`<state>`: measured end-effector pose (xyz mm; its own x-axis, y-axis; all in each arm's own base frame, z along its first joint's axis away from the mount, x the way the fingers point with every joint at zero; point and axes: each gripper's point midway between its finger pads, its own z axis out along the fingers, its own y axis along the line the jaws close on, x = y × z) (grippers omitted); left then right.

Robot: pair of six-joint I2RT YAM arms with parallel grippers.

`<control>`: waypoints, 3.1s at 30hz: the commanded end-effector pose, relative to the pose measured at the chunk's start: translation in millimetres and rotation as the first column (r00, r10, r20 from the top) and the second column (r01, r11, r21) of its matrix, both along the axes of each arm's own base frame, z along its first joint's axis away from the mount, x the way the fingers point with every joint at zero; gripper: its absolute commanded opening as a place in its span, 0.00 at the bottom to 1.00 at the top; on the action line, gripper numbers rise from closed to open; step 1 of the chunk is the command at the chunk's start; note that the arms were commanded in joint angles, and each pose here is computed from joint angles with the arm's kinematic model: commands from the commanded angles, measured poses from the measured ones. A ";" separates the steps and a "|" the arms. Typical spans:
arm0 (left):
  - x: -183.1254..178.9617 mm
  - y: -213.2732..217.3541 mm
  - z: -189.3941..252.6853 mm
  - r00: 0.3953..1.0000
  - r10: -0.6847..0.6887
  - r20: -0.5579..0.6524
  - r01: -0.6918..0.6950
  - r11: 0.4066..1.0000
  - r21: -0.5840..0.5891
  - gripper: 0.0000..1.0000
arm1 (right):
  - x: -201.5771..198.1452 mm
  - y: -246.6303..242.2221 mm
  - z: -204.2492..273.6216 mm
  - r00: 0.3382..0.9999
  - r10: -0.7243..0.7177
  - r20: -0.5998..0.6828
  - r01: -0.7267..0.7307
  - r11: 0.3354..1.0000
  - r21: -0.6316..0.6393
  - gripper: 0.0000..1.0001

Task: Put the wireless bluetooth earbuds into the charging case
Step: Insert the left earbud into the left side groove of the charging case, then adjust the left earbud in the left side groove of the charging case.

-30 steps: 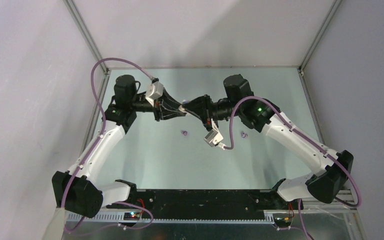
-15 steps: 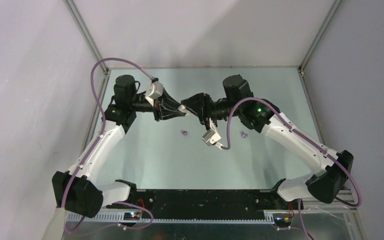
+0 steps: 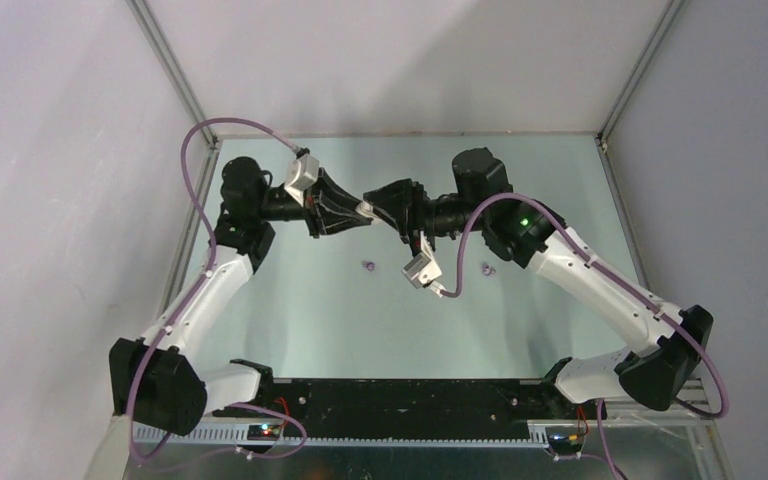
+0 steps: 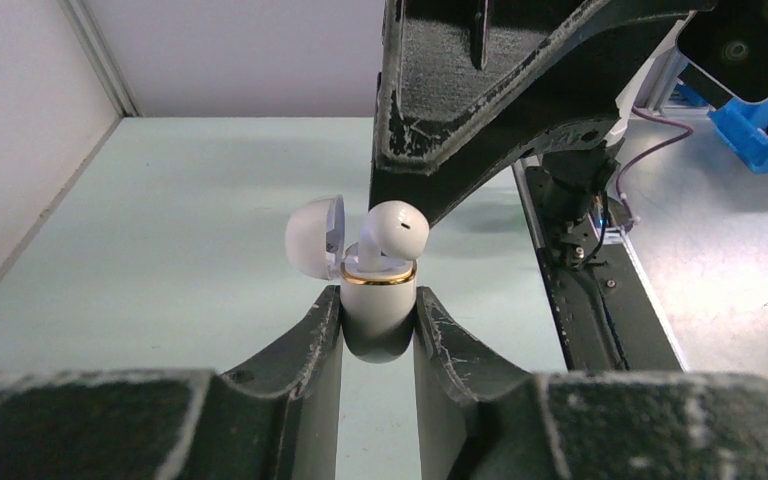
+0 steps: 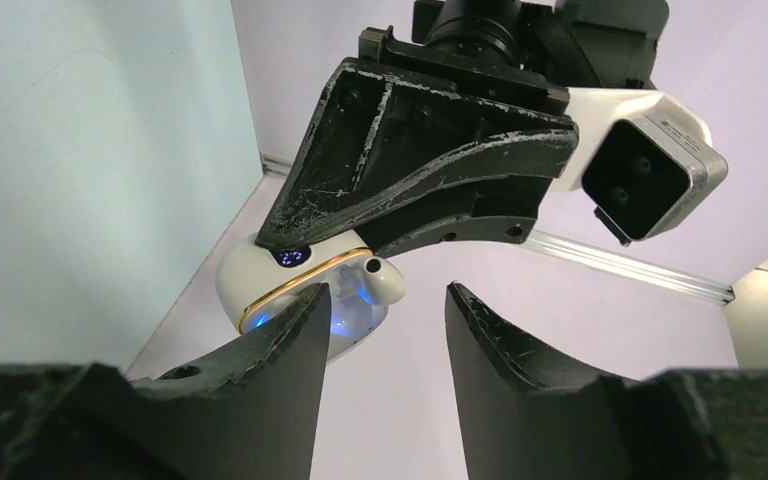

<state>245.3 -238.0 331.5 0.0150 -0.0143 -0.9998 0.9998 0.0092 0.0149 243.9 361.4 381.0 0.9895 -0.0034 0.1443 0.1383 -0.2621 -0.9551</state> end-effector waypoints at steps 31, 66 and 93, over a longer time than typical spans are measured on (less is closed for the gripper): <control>34.4 8.6 110.8 0.944 0.327 0.042 -0.272 0.844 -0.462 0.00 | 52.9 10.0 164.2 -0.009 0.277 -0.961 0.690 0.697 0.195 0.86; 19.9 12.1 118.9 0.955 0.290 0.067 -0.233 0.869 -0.437 0.00 | 56.3 -5.2 122.3 -0.036 0.190 -0.981 0.698 0.707 0.111 0.83; 17.2 13.8 118.2 0.956 0.282 0.079 -0.222 0.875 -0.430 0.00 | 61.5 -18.3 111.8 0.019 0.127 -0.992 0.697 0.709 0.104 0.80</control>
